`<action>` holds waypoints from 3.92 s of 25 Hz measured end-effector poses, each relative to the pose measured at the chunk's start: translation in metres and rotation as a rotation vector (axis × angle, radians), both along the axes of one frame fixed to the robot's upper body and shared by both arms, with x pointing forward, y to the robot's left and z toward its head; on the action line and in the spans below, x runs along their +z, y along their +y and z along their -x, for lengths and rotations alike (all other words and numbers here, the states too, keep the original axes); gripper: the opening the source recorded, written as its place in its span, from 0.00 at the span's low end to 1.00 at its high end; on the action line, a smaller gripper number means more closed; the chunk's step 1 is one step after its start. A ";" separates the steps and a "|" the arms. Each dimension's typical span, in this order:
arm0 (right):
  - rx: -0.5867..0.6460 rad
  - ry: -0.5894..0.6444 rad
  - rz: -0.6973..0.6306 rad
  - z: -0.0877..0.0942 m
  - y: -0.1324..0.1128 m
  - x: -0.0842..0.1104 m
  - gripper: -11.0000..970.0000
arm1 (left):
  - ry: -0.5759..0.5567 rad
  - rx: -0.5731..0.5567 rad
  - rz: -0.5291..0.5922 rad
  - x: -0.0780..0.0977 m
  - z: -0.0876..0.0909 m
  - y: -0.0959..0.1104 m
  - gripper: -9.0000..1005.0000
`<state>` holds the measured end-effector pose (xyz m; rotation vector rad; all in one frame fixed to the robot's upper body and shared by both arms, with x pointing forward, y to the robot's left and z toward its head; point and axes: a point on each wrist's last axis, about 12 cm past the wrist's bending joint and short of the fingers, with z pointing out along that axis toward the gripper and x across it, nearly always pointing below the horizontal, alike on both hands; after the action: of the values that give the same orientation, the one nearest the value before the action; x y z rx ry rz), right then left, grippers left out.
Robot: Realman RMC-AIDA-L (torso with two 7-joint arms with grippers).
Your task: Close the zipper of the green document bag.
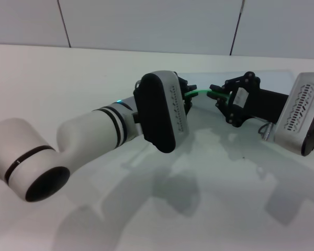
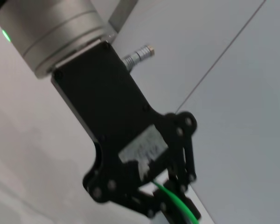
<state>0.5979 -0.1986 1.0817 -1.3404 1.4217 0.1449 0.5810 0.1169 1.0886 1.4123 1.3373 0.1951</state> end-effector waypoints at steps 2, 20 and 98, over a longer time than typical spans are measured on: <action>-0.013 0.000 0.006 -0.001 -0.002 -0.001 0.09 | 0.001 0.011 0.003 0.000 0.000 0.004 0.16; -0.285 0.008 -0.004 -0.012 -0.073 -0.012 0.12 | -0.036 0.172 0.034 0.000 0.007 0.051 0.18; -0.492 -0.185 -0.543 -0.002 -0.011 -0.005 0.65 | -0.086 0.405 0.892 -0.010 -0.007 0.099 0.86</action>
<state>0.6002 -0.2099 1.0765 -0.5295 1.3831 0.0696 0.5879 0.2156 1.0786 0.3813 1.3711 -0.0794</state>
